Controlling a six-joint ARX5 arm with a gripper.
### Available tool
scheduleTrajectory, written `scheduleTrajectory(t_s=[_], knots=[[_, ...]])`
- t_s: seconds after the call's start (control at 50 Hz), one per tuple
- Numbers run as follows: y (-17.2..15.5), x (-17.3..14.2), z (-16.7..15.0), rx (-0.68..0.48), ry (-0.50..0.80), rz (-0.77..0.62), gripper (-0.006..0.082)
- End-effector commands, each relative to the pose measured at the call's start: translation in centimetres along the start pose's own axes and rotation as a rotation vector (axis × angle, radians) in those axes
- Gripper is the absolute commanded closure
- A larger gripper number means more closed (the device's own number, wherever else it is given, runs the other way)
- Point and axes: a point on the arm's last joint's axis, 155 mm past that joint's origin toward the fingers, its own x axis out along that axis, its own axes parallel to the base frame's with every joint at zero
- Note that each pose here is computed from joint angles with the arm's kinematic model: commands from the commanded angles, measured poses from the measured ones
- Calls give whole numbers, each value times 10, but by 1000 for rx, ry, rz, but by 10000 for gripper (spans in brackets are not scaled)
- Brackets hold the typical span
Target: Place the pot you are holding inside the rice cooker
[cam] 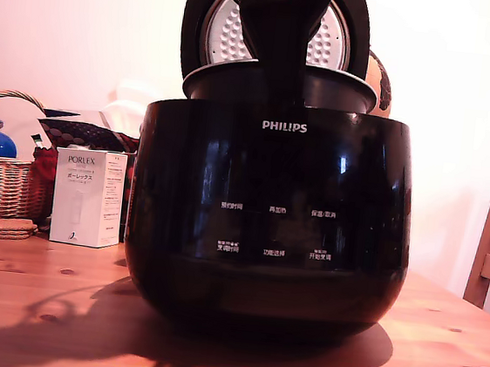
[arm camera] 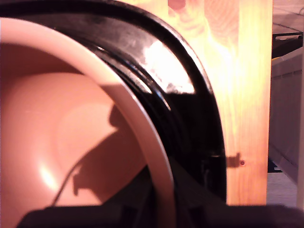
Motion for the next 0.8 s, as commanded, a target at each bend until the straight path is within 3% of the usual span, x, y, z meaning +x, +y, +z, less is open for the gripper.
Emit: scheduleTrajectory(t_s=[0.0,0.18,0.62,0.78], knots=[[-8,-2,13,28,-26,-3,791],[-8,-2,13,21,-27,-4,787],[-10,-2,14,-2,-31,-11,575],[-10,-3,14,-27,-30,-11,566]])
